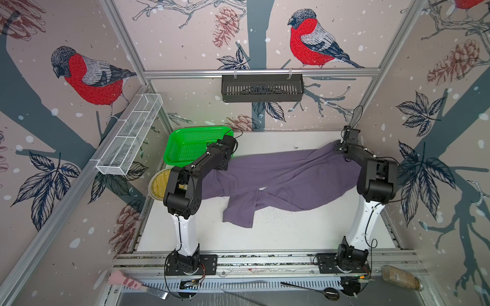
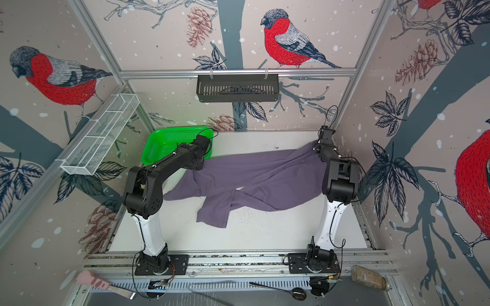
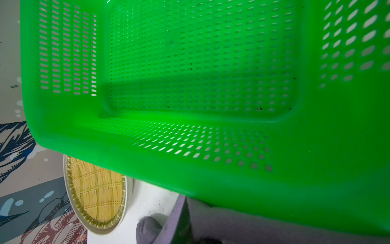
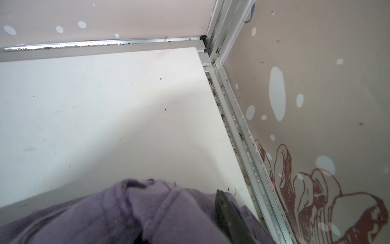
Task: Fold and stack the trousers
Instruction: Flatten out the trousers at the center of the table.
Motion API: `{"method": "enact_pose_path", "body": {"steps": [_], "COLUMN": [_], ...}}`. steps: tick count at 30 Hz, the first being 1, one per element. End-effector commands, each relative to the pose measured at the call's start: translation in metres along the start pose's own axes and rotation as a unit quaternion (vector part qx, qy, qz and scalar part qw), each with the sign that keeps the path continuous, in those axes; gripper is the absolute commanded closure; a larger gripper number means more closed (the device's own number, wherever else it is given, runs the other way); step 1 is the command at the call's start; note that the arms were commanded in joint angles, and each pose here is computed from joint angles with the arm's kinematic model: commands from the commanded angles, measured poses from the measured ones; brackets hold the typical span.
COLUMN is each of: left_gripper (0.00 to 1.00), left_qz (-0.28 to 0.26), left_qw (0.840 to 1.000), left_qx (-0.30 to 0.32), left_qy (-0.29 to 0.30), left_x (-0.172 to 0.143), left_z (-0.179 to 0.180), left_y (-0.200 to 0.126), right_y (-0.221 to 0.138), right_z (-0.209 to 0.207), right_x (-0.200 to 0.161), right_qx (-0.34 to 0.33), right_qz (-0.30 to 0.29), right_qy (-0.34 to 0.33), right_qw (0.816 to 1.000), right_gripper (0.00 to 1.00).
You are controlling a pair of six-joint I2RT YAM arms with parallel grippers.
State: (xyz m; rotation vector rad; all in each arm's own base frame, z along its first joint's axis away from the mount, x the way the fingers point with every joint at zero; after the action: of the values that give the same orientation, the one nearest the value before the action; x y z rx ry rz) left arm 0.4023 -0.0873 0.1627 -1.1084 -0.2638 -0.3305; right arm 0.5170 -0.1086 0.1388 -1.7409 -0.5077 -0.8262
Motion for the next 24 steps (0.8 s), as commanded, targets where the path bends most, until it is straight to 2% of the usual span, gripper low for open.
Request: {"method": "enact_pose_path", "body": {"steps": [1, 7, 12, 15, 17, 23, 24], "left_gripper": [0.92, 0.92, 0.9, 0.84, 0.81, 0.59, 0.56], "left_qz": [0.004, -0.001, -0.003, -0.008, -0.017, -0.028, -0.032], "left_qw": [1.0, 1.0, 1.0, 0.999, 0.999, 0.997, 0.997], "left_qx": [-0.016, 0.002, 0.002, -0.023, -0.039, -0.062, -0.069], "left_qy": [-0.008, -0.015, -0.019, -0.024, -0.028, -0.026, -0.027], "left_x": [0.001, -0.003, -0.006, -0.006, -0.005, -0.008, -0.01], "left_z": [-0.002, 0.01, 0.015, 0.014, 0.015, 0.021, 0.022], "left_y": [-0.001, -0.006, -0.01, -0.017, -0.023, -0.041, -0.045], "right_y": [0.0, -0.025, -0.041, -0.049, -0.051, -0.058, -0.061], "right_z": [-0.001, -0.021, -0.042, -0.052, -0.05, -0.053, -0.054], "right_x": [0.0, -0.003, -0.028, -0.049, -0.061, -0.089, -0.091], "right_qx": [-0.027, -0.024, 0.013, 0.049, 0.058, 0.012, 0.005], "right_qz": [0.015, 0.027, 0.057, 0.066, 0.076, 0.101, 0.1], "right_qy": [-0.016, 0.002, 0.055, 0.105, 0.112, 0.121, 0.123], "right_qw": [0.999, 0.999, 0.997, 0.991, 0.989, 0.987, 0.987], "right_gripper": [0.5, 0.34, 0.31, 0.29, 0.29, 0.27, 0.24]}}
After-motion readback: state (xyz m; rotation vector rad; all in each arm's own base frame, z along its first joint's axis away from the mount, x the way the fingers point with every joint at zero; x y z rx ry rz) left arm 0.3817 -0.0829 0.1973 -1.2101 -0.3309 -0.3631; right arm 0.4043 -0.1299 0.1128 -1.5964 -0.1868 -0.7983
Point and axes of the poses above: each gripper's point midway between its finger pads, its own y axis out along the fingers, its own z axis along the line the jaws close on, x = y × z, the point moved 8 cm from there along -y, back along the fingers, and after that the axes turned 3 degrees about y, right-handed, at the moved point
